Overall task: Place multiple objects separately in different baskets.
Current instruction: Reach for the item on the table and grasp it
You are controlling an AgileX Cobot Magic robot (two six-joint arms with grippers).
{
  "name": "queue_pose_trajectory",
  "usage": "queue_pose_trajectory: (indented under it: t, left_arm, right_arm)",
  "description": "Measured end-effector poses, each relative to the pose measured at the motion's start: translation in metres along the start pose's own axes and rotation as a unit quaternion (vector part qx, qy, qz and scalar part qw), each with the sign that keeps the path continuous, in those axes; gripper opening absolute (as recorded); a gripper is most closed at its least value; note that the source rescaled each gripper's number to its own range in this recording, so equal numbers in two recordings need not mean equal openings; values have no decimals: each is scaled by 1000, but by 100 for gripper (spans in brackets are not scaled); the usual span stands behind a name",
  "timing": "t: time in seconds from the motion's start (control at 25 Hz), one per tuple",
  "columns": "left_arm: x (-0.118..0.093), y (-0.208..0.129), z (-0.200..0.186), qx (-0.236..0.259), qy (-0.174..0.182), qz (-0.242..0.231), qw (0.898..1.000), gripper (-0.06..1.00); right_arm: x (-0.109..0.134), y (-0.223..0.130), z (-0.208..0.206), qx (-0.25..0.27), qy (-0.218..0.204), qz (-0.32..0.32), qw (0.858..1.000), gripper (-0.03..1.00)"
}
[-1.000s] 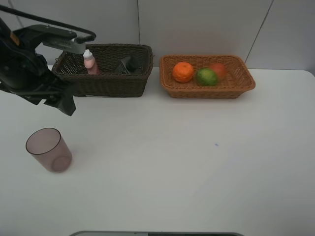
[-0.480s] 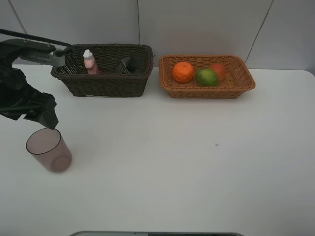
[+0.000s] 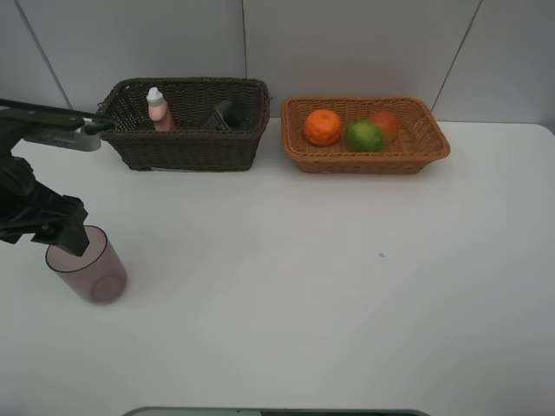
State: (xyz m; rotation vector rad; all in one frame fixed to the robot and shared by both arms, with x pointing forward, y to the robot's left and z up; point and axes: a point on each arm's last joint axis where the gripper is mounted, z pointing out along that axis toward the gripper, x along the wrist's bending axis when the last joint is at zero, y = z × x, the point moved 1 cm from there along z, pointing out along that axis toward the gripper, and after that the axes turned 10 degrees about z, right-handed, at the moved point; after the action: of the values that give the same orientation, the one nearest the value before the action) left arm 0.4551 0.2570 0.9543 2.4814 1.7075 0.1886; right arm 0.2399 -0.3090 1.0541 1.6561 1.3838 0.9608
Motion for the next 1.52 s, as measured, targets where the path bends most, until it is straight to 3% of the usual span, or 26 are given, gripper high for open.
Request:
queue_pose_trajectory:
  t: [0.32,1.2,1.28,1.36,1.52]
  left_arm:
    - [6,5,22,12,-2,-25,1000,99]
    - [6,12,68,34,-10,-34,999,99]
    - [6,12,68,34,-10,-34,999,93]
    - [6,12,68,34,-10,-34,999,80]
    - [6,11,68,36,-10,-34,999,29]
  right_arm:
    - [0,0,0,0,0,0,1000,79]
    - [0,0,0,0,0,0,1000,79]
    - [0,0,0,0,0,0,1000,79]
    - [0,0,0,0,0,0,1000,79]
    - [0,0,0,0,0,0,1000,79]
